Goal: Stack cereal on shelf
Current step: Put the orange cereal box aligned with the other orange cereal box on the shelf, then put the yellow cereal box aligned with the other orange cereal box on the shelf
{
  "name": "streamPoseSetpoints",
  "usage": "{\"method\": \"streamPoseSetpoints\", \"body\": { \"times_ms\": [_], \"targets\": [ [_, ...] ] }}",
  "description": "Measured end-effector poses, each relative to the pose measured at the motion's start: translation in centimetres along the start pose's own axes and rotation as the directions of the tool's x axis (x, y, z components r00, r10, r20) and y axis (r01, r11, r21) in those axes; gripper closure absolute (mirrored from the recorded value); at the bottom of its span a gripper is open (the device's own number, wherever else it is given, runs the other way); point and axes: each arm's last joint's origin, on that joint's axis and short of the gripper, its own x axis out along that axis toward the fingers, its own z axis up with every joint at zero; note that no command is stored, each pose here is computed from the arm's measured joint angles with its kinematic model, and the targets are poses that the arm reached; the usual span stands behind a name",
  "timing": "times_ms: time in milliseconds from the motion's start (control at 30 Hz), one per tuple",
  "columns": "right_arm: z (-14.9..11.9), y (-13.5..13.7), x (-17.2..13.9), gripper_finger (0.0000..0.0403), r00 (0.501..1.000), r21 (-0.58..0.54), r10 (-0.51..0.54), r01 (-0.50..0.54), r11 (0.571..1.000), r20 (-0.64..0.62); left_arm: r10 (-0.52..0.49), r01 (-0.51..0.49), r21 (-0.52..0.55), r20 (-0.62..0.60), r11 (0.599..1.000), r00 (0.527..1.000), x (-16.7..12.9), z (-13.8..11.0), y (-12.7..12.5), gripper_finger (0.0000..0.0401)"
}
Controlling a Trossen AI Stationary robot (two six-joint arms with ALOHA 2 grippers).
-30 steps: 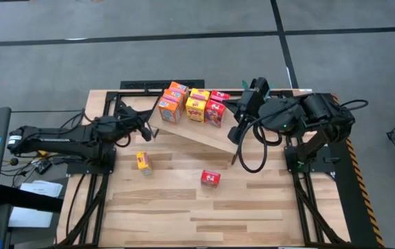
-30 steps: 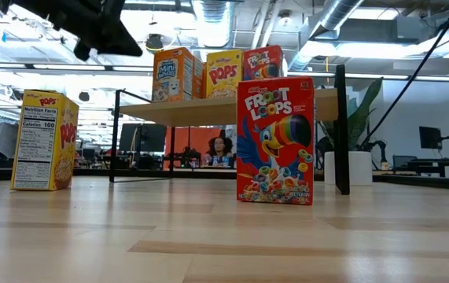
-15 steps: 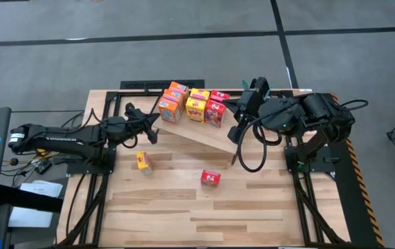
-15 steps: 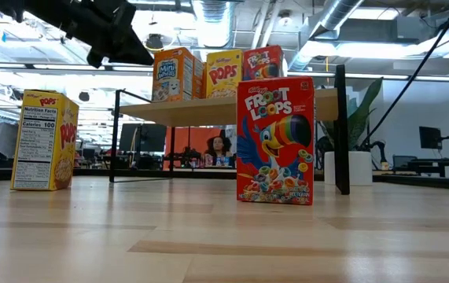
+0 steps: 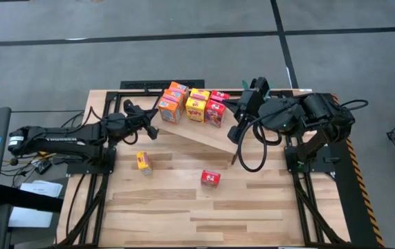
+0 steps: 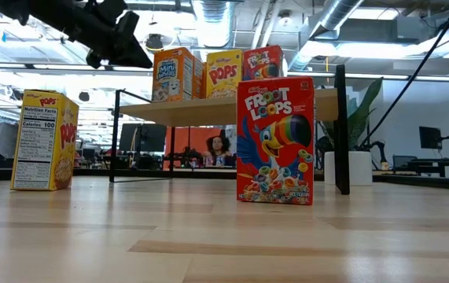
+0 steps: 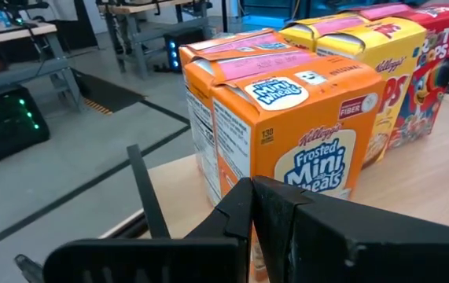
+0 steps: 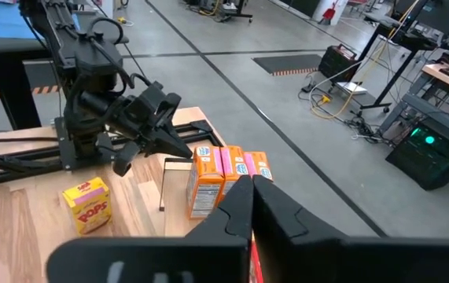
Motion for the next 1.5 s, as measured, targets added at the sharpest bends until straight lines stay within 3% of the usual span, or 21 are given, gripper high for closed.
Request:
{"method": "streamPoseSetpoints", "body": {
  "times_ms": [333, 500, 633, 733, 800, 867, 967, 1000, 1033, 1067, 1100, 1233, 1300, 1367, 1500],
  "targets": [
    [-0.1, 0.1, 0.0, 0.0368, 1.000, 0.007, 0.029, -0.029, 1.000, -0.008, -0.014, 0.014, 0.026, 0.001, 1.000, 1.000, -0.1, 0.1, 0.3, 0.0401],
    [-1.2, 1.2, -0.9, 0.0359, 0.964, 0.022, 0.238, -0.237, 0.971, -0.119, -0.169, 0.169, 0.012, -0.007, 0.985, 0.986, -2.4, 2.3, 0.5, 0.0401],
    [-3.5, 2.7, -1.2, 0.0312, 0.908, 0.046, 0.268, -0.268, 0.962, -0.322, -0.344, 0.344, -0.083, 0.014, 0.935, 0.939, -4.8, 4.6, 0.9, 0.0396],
    [-5.3, 5.2, -0.8, 0.0259, 0.863, 0.002, 0.236, -0.263, 0.965, -0.446, -0.507, 0.504, -0.145, 0.017, 0.852, 0.862, -6.4, 5.8, 1.0, 0.0375],
    [-6.1, 7.4, -0.4, 0.0220, 0.847, -0.027, 0.242, -0.289, 0.957, -0.474, -0.627, 0.619, -0.197, 0.029, 0.760, 0.779, -7.4, 6.5, 0.9, 0.0354],
    [-7.0, 9.6, -0.4, 0.0183, 0.828, -0.069, 0.249, -0.326, 0.943, -0.502, -0.746, 0.728, -0.254, 0.037, 0.637, 0.665, -8.2, 6.9, 0.5, 0.0328],
    [-8.4, 12.2, 0.2, 0.0143, 0.804, -0.108, 0.239, -0.350, 0.930, -0.545, -0.908, 0.859, -0.340, 0.030, 0.384, 0.418, -9.3, 7.2, -0.9, 0.0287],
    [-8.9, 13.1, 0.3, 0.0134, 0.794, -0.121, 0.239, -0.363, 0.924, -0.559, -0.932, 0.862, -0.387, 0.014, 0.328, 0.361, -9.6, 7.1, -1.5, 0.0276],
    [-9.3, 13.9, 0.3, 0.0129, 0.785, -0.133, 0.237, -0.374, 0.918, -0.572, -0.946, 0.850, -0.434, -0.016, 0.298, 0.323, -9.8, 6.8, -2.1, 0.0268],
    [-9.7, 14.5, 0.4, 0.0125, 0.780, -0.139, 0.236, -0.380, 0.915, -0.579, -0.951, 0.832, -0.469, -0.062, 0.295, 0.302, -10.0, 6.3, -2.7, 0.0262],
    [-10.0, 15.1, 0.3, 0.0122, 0.775, -0.143, 0.235, -0.385, 0.912, -0.587, -0.947, 0.810, -0.494, -0.127, 0.317, 0.294, -10.3, 5.6, -3.2, 0.0260],
    [-11.2, 16.8, -0.1, 0.0121, 0.762, -0.148, 0.230, -0.391, 0.908, -0.605, -0.855, 0.709, -0.496, -0.407, 0.502, 0.320, -11.2, 2.6, -4.8, 0.0261],
    [-11.4, 17.2, -0.4, 0.0121, 0.760, -0.147, 0.232, -0.394, 0.907, -0.607, -0.812, 0.694, -0.456, -0.471, 0.557, 0.343, -11.5, 1.7, -5.6, 0.0264],
    [-11.4, 17.3, -0.6, 0.0121, 0.760, -0.138, 0.237, -0.394, 0.909, -0.606, -0.787, 0.706, -0.402, -0.498, 0.582, 0.365, -11.8, 1.2, -6.3, 0.0267],
    [-11.3, 17.2, -1.0, 0.0121, 0.760, -0.131, 0.246, -0.398, 0.908, -0.602, -0.739, 0.792, -0.221, -0.560, 0.569, 0.375, -12.2, 0.8, -7.1, 0.0275]
  ]
}}
